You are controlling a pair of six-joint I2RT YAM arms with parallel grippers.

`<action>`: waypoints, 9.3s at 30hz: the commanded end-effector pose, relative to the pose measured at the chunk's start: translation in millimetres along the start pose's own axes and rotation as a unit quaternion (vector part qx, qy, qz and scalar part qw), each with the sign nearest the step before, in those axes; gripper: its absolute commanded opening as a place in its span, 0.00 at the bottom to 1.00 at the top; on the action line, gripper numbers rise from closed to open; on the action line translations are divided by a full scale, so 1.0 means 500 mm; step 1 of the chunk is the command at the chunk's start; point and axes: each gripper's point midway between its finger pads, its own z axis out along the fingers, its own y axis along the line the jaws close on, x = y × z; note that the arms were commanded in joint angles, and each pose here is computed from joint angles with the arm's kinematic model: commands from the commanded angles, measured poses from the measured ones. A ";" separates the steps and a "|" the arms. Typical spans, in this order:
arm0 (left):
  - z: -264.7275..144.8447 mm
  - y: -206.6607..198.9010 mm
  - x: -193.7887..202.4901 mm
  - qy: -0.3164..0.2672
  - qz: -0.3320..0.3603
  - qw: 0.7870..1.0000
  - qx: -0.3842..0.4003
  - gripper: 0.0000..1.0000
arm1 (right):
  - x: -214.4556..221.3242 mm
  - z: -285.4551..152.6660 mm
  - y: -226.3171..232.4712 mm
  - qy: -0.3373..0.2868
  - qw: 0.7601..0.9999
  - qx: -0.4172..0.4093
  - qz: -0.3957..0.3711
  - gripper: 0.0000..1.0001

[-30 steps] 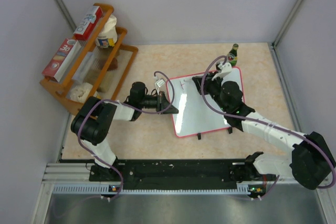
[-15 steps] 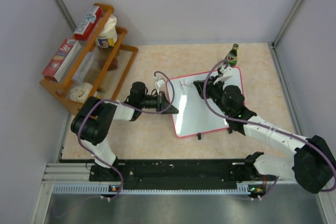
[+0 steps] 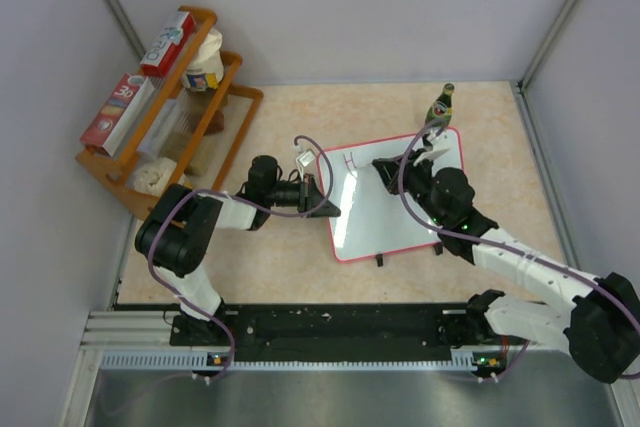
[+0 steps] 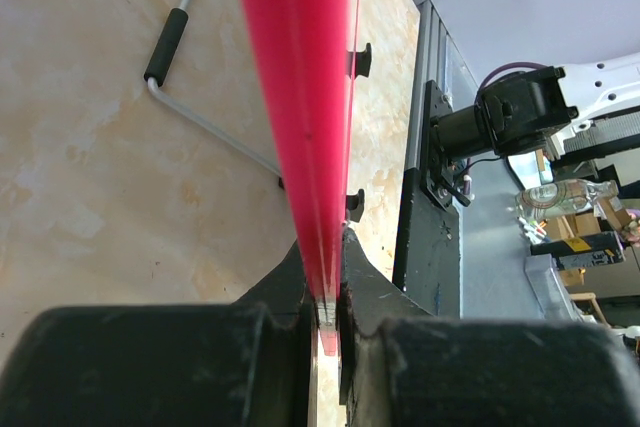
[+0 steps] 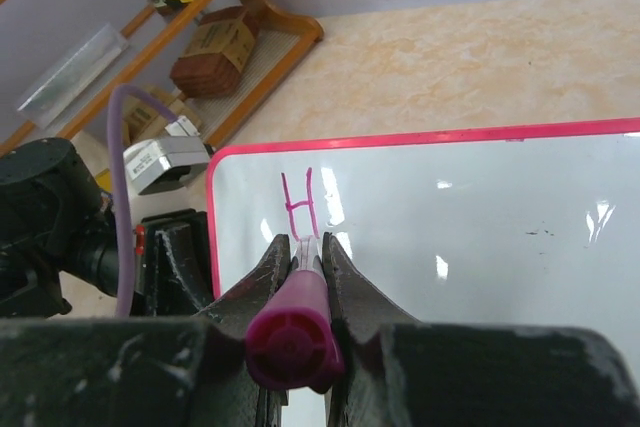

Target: Write a sentence on the whiteboard

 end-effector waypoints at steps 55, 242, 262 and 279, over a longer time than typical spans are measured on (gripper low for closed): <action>0.014 -0.008 0.065 0.052 0.009 0.998 0.023 0.00 | 0.021 0.002 -0.041 0.025 0.999 0.029 -0.001 0.00; 0.020 -0.008 0.073 0.064 0.013 0.998 0.018 0.00 | -0.077 -0.005 -0.035 -0.025 0.995 -0.004 0.098 0.00; 0.020 -0.007 0.073 0.064 0.013 0.998 0.016 0.00 | -0.081 -0.007 -0.081 -0.029 0.996 0.039 0.069 0.00; 0.020 -0.007 0.073 0.064 0.013 0.998 0.016 0.00 | -0.076 -0.012 -0.118 -0.028 0.995 0.084 0.046 0.00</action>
